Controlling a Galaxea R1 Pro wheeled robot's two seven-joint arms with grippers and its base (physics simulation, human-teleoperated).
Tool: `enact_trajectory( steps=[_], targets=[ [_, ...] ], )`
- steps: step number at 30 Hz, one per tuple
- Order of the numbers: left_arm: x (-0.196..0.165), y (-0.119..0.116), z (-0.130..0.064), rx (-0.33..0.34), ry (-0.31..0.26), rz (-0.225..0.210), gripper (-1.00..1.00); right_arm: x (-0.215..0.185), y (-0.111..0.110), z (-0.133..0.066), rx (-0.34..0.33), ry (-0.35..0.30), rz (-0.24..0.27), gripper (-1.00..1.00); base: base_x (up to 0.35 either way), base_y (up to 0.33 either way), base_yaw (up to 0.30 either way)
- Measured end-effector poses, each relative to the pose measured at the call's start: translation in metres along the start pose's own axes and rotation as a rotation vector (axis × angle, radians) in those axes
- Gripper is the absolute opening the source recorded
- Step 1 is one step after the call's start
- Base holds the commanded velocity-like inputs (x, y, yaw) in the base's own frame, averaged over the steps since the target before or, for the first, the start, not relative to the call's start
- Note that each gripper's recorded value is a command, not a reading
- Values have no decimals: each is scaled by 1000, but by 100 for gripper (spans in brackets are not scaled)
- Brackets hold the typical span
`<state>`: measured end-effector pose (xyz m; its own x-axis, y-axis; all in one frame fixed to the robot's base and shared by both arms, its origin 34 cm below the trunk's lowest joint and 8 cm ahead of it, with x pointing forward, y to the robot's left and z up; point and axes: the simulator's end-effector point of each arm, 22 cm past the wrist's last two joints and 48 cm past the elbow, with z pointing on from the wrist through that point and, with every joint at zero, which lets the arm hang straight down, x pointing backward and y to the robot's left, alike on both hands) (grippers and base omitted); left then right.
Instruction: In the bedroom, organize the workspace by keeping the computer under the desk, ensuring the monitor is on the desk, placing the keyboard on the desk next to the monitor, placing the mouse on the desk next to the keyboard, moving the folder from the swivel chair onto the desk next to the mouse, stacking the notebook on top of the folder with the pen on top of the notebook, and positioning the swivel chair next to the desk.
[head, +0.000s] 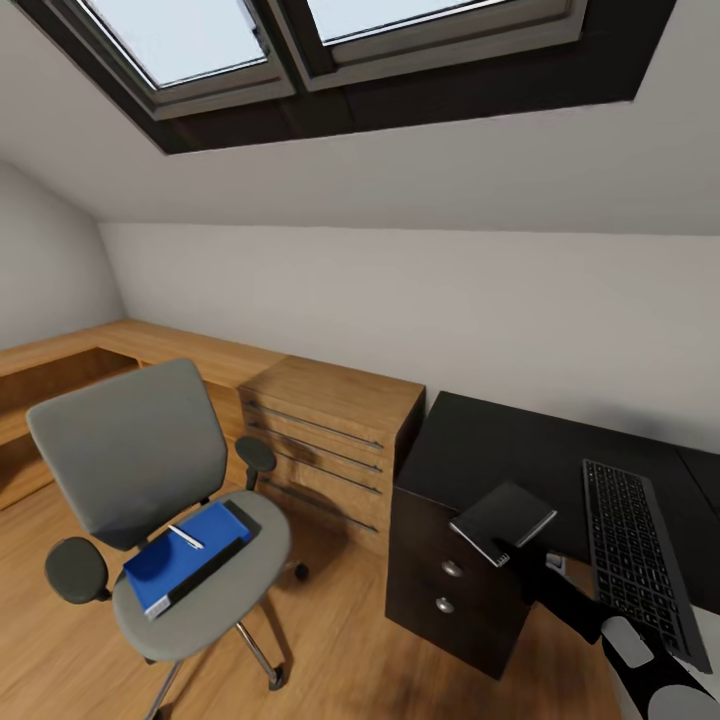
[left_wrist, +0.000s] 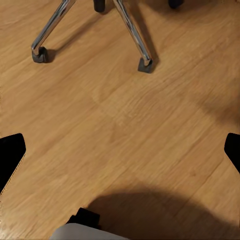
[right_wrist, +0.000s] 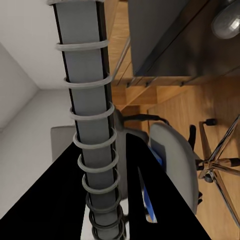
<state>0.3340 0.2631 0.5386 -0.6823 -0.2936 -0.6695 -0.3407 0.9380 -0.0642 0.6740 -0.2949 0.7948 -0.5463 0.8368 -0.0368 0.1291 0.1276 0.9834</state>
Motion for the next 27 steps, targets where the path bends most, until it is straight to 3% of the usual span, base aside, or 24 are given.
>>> enact_trajectory(
  steps=[9,27],
  targets=[
    [0,0,0,-1,0,0,100,-1,0,0,0,-1,-1,-100,180,158,0],
    [0,1,0,-2,2,-1,100,1,-1,0,7,5,-1,-100,16,13,0]
  ],
)
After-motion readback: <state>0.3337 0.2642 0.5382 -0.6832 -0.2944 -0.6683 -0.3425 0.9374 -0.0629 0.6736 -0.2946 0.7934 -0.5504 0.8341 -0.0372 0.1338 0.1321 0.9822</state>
